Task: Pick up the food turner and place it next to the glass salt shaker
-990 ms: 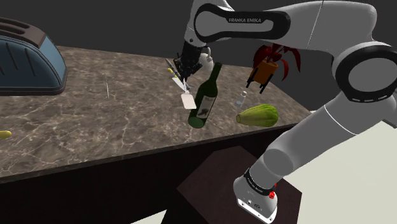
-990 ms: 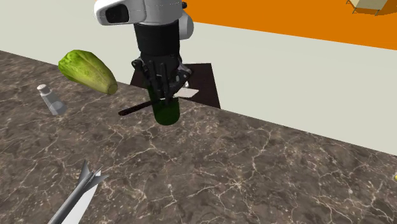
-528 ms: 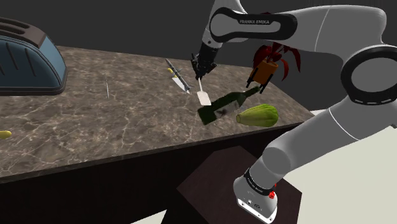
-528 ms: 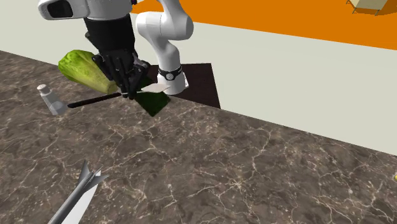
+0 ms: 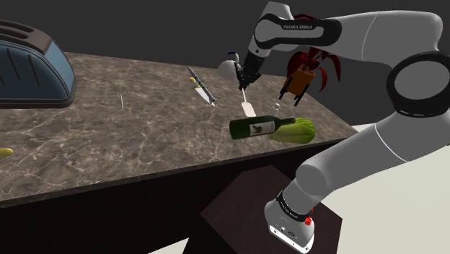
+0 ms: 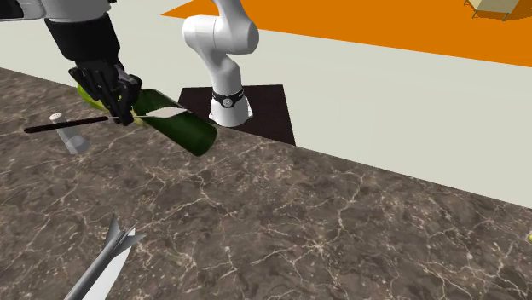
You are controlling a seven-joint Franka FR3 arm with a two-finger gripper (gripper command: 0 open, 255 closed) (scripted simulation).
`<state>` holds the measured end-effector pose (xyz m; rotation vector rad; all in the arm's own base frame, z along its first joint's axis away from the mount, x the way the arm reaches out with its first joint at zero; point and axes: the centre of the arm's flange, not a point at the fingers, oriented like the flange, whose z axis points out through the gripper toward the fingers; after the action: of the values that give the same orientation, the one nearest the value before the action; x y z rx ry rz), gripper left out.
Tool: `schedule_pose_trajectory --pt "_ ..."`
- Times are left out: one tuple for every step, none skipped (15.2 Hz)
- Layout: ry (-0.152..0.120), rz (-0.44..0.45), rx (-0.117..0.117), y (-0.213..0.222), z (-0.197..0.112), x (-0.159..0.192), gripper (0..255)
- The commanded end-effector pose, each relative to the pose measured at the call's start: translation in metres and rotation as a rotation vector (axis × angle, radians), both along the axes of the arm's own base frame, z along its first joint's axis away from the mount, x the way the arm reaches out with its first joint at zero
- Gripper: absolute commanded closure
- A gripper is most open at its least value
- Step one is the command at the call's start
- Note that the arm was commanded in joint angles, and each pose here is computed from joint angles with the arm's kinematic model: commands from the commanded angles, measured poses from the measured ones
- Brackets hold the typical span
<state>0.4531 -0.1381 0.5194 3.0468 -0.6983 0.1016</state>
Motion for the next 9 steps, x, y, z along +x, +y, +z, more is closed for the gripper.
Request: schedule_pose_trajectory --pt "0.0 0.001 0.0 -0.031 -0.001 -0.006 255" --pt "0.0 0.001 0.0 -0.044 -0.001 -0.01 255" --pt "0.0 0.001 0.0 -0.056 -0.001 -0.013 255" --pt "0.0 0.001 0.0 -0.069 -0.001 -0.017 255" --pt "0.0 0.001 0.0 -0.082 -0.001 -0.02 255" --pt "0.0 0.001 0.0 -0.095 -0.001 -0.023 255" --pt "0.0 0.001 0.0 -0.107 -0.001 -0.027 255" --pt "0.0 0.001 0.0 -0.12 -0.001 -0.03 255" --pt "0.0 0.001 0.0 -0.133 -0.001 -0.034 255"
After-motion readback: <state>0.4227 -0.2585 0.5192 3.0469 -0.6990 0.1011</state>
